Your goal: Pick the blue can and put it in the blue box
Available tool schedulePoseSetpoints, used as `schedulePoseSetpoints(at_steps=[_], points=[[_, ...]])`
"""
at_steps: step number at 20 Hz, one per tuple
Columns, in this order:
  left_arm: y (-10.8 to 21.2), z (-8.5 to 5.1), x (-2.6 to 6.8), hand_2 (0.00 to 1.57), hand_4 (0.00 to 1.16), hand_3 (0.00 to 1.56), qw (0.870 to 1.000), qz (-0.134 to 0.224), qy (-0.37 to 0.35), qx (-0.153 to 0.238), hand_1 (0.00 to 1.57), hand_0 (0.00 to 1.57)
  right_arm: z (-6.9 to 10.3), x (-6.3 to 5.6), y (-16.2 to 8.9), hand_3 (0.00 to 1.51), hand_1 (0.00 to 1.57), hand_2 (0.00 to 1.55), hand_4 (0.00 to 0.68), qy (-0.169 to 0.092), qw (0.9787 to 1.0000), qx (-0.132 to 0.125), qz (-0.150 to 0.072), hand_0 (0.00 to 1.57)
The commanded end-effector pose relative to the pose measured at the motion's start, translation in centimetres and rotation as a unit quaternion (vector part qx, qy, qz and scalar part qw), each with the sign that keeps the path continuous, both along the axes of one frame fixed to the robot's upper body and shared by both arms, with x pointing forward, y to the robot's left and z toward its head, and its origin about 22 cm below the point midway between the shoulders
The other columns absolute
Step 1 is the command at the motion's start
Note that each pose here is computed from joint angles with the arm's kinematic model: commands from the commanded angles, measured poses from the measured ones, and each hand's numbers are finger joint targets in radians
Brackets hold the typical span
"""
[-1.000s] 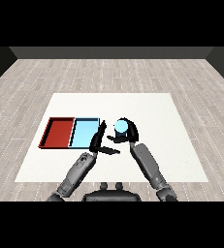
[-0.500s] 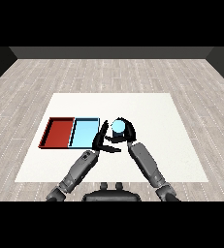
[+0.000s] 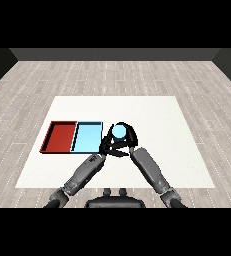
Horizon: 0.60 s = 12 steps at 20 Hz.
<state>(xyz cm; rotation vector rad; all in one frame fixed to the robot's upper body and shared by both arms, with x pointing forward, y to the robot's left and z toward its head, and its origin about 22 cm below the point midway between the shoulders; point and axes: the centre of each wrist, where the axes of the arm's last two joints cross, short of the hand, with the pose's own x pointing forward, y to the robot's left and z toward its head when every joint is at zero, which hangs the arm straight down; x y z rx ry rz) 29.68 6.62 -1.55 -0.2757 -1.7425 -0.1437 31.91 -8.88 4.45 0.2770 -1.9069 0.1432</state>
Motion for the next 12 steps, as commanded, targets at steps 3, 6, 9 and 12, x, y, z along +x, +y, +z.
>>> schedulePoseSetpoints(at_steps=[3, 6, 9, 12], points=[[0.3, -0.4, -0.64, 0.0, 0.0, 0.0, 1.0, -0.005, 0.011, 0.012, 0.0, 0.0, -0.7, -0.5, 0.5, 1.38, 1.43, 1.46, 0.549, 0.0, 1.0, 0.002, -0.003, 1.43], [0.1, -1.5, 0.6, 0.0, 0.0, 0.0, 1.0, 0.014, 0.005, 0.015, 0.0, 0.0, 0.5, -0.1, 1.1, 1.38, 1.43, 1.46, 0.551, 0.003, 0.9999, 0.006, 0.01, 1.43], [-0.3, 1.1, 0.52, 0.0, 0.0, 0.0, 1.0, 0.004, 0.011, 0.003, 0.0, 0.0, -0.8, -0.5, -0.3, 1.37, 1.43, 1.46, 0.533, 0.004, 0.9998, -0.002, 0.017, 1.43], [-0.4, 0.9, 0.08, 0.0, 0.0, 0.0, 1.0, 0.002, -0.012, 0.006, 0.0, 0.0, -0.2, 1.0, 1.0, 1.37, 1.44, 1.46, 0.518, 0.001, 0.9999, 0.002, 0.014, 1.44]])
